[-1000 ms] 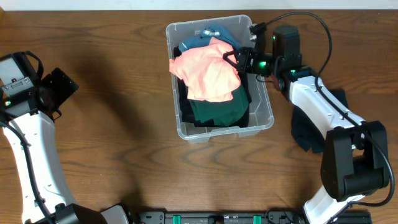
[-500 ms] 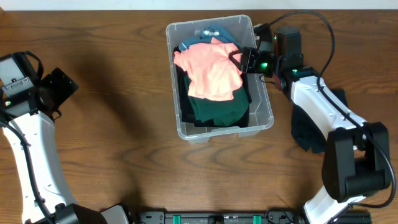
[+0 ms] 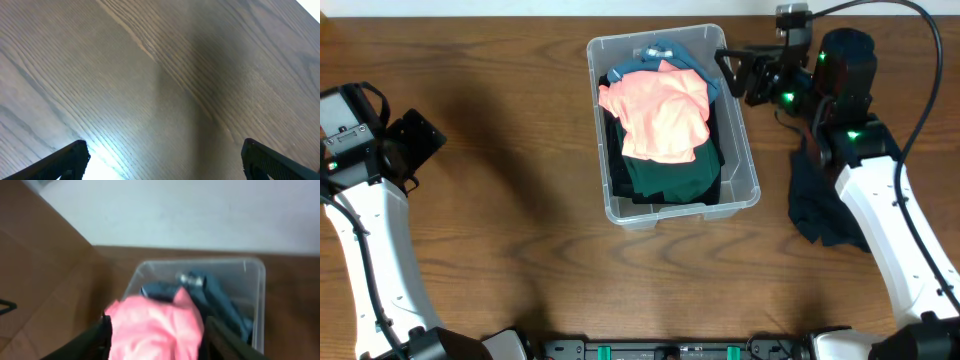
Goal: Pack container
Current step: 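Open the right gripper and move it right toward the navy garment, then grasp the navy garment's right edge with the right gripper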
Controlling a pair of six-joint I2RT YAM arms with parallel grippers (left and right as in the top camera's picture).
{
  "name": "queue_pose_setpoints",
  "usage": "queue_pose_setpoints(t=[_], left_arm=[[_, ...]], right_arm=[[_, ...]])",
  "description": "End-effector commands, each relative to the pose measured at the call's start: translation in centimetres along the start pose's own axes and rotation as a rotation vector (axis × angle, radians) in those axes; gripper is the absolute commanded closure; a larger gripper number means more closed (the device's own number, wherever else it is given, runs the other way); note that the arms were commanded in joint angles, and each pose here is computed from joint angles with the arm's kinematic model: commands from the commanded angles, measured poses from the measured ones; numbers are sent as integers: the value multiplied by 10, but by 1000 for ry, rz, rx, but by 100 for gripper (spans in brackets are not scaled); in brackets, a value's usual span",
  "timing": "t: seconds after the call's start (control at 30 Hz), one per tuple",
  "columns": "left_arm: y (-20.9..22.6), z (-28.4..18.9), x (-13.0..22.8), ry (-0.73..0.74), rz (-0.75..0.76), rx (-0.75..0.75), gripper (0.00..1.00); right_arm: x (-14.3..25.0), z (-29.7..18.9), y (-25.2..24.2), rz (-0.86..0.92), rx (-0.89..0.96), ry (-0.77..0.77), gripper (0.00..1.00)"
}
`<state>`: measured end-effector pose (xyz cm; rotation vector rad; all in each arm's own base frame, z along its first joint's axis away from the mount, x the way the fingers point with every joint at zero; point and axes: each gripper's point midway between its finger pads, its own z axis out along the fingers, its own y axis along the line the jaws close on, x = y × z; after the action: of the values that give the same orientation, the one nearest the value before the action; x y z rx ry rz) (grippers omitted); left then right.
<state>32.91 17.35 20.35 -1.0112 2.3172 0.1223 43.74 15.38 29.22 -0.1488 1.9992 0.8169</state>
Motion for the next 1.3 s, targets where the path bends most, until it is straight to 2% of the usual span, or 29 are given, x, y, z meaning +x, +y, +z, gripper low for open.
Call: queue_pose_setpoints(t=[0.0, 0.07, 0.3, 0.47, 0.53, 0.7, 0.9, 1.07, 1.27], left_arm=[[1, -6, -6, -23, 11, -1, 2], [1, -6, -6, -23, 11, -1, 2], [1, -6, -6, -23, 11, -1, 2], [1, -6, -6, -23, 11, -1, 2], [1, -6, -6, -23, 11, -1, 2], [1, -6, -6, -23, 11, -1, 2], [1, -6, -6, -23, 11, -1, 2], [1, -6, -6, -23, 11, -1, 2], [1, -6, -6, -23, 11, -1, 2]], right_arm=[[1, -12, -29, 43, 88, 11, 42], [1, -26, -48, 113, 136, 18, 35], [-10, -119, -134, 272, 389, -48, 25], [26, -179, -197, 371, 605, 26, 20], [52, -203, -225, 366, 718, 116, 14], [88, -216, -263, 397, 795, 242, 8], [137, -213, -314, 404, 833, 415, 7], [174, -212, -340, 407, 788, 521, 7], [204, -216, -344, 419, 697, 600, 2]])
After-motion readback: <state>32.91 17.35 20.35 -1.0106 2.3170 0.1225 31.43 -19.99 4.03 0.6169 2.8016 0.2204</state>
